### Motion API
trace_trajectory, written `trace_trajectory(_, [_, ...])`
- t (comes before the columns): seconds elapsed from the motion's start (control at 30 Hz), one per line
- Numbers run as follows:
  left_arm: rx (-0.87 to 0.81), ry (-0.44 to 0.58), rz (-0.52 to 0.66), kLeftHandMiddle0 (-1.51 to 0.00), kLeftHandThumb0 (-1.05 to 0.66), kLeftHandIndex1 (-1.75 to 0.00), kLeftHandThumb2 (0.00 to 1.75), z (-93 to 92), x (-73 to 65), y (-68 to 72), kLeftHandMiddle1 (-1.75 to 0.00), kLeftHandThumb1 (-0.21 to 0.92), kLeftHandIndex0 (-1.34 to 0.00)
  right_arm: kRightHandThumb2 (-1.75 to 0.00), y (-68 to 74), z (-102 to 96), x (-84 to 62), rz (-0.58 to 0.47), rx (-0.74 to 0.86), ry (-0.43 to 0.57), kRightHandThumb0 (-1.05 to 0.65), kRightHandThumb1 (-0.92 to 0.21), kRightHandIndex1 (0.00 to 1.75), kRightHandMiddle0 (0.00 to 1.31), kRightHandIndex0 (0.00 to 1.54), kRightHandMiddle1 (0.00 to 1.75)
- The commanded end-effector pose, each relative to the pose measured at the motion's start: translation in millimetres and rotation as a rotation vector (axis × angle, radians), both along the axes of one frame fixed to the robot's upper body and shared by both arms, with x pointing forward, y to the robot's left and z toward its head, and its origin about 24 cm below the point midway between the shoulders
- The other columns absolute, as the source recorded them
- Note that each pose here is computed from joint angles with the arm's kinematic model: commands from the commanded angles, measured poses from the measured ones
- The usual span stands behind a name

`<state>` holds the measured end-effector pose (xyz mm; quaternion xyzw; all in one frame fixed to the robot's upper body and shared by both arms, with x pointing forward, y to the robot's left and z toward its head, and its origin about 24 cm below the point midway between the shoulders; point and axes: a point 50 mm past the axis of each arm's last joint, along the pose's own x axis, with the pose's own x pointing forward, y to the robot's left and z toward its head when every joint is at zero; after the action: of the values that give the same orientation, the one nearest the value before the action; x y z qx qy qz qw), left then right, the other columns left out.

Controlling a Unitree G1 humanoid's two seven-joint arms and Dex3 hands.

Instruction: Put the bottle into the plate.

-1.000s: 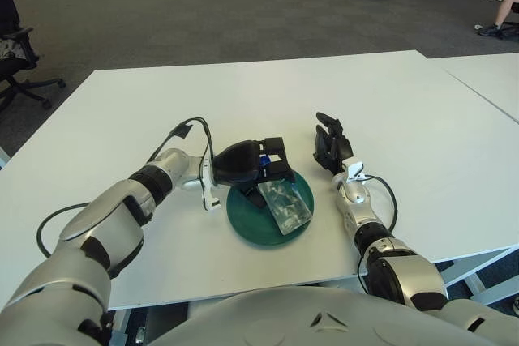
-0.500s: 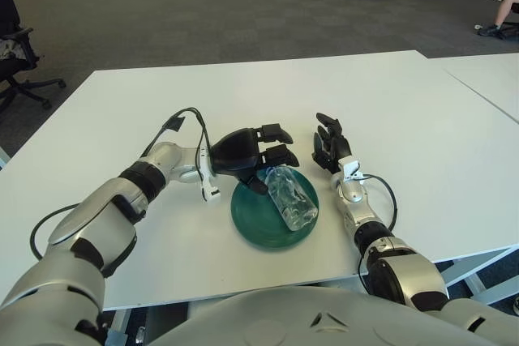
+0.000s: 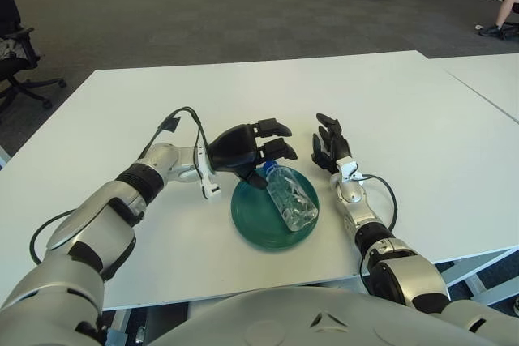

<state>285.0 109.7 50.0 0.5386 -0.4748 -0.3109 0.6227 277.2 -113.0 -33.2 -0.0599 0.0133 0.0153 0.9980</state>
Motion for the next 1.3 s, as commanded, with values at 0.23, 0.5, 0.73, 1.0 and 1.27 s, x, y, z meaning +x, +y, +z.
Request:
trace_trajectory(0.23, [-0.015,-0.011,0.016,-0.33,-0.88,-1.22,0.9,1.9,2.1,3.3,-0.69,0.92,-0.07,-0.83,-10.0,-25.0,-20.9,-0.017,-0.016,0.125,-0.72,-0.92,0.01,0.0,0.28,0.53])
trace_trajectory(0.5, [-0.051,-0.006,0.039,-0.33,-0.87,-1.23,0.85,8.4,8.4,8.3,-0.7,0.92,-0.04,-0.82,-8.4,-24.8,-20.9,-0.018,-0.013,0.125,-0.73,-0.92,0.0,0.0,0.27,0.53])
trace_trajectory(0.73, [-0.389,0.102,0.19,-0.29,-0.82,-1.22,0.82,37.9,26.6,26.8,-0.71,0.92,-0.01,-0.8,-5.1,-24.4,-20.6,-0.004,0.015,0.133,-0.73,-0.92,0.0,0.0,0.26,0.55])
trace_trajectory(1.0, [-0.831,0.308,0.335,-0.29,-0.78,-1.02,0.91,34.8,28.9,44.0,-0.45,0.92,0.0,-0.8,-5.7,-25.6,-20.8,0.006,0.038,0.148,-0.73,-0.92,0.0,0.0,0.24,0.53])
trace_trajectory(1.27, [-1.015,0.362,0.478,-0.3,-0.79,-0.9,0.99,34.3,38.4,59.6,-0.29,0.92,0.0,-0.79,-4.9,-25.8,-20.9,0.005,0.046,0.152,-0.73,-0.92,0.0,0.0,0.24,0.52])
